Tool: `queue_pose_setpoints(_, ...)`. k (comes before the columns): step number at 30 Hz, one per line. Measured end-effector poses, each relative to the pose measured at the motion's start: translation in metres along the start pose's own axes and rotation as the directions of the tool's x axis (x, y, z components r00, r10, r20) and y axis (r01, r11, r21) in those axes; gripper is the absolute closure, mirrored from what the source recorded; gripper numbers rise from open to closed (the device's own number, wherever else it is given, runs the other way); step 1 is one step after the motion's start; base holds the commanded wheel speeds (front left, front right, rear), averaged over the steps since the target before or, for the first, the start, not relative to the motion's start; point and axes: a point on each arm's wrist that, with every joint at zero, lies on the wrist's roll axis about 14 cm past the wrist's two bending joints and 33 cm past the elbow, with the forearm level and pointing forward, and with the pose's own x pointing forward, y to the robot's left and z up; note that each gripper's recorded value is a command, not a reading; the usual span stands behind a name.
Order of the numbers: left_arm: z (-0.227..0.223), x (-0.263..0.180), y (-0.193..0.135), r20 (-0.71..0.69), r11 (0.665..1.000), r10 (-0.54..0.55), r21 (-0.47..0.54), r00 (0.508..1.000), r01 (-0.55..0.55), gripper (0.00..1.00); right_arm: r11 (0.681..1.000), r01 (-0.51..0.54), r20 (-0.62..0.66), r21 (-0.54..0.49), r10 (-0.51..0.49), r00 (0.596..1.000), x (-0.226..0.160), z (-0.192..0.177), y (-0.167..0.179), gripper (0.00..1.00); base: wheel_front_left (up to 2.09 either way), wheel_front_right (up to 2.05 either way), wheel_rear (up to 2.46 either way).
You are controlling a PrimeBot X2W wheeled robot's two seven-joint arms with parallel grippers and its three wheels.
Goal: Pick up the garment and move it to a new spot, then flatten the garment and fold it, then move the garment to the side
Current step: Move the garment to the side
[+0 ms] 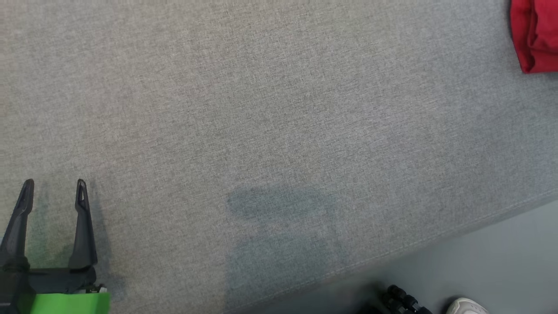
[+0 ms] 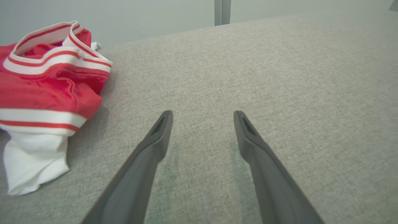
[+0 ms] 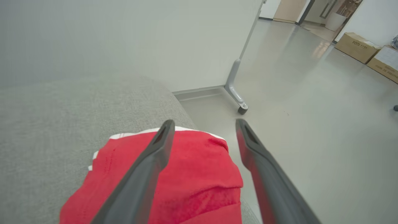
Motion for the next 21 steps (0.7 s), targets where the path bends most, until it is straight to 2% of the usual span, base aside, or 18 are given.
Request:
queue_pose_setpoints(2, 0.006, 0.001, -0.002, 0.028, 1.000, 0.007, -0.020, 1.000, -0.006, 0.00, 1.000, -0.020, 0.063, 0.021, 0.018, 0.998, -0.002, 0.017, 0.006, 0.00, 0.00, 0.00, 0.00)
queue_pose_setpoints(9, 0.020, 0.000, -0.009, 0.109, 0.995, 0.044, -0.091, 0.993, -0.034, 0.00, 0.994, -0.104, 0.251, -0.025, 0.107, 0.962, -0.033, 0.061, 0.027, 0.00, 0.00, 0.00, 0.00)
queue_pose_setpoints(15, 0.019, -0.021, -0.004, 0.104, 0.986, 0.114, -0.133, 0.988, -0.100, 0.00, 0.980, -0.201, 0.326, -0.005, 0.192, 0.926, -0.092, 0.058, 0.059, 0.00, 0.00, 0.00, 0.00)
queue_pose_setpoints(18, 0.022, -0.034, 0.004, 0.105, 0.981, 0.156, -0.132, 0.982, -0.142, 0.00, 0.977, -0.210, 0.378, 0.029, 0.184, 0.908, -0.122, 0.064, 0.059, 0.00, 0.00, 0.00, 0.00)
queue_pose_setpoints(21, 0.027, -0.047, 0.008, 0.117, 0.974, 0.192, -0.142, 0.975, -0.174, 0.00, 0.970, -0.238, 0.371, 0.046, 0.204, 0.906, -0.151, 0.050, 0.068, 0.00, 0.00, 0.00, 0.00)
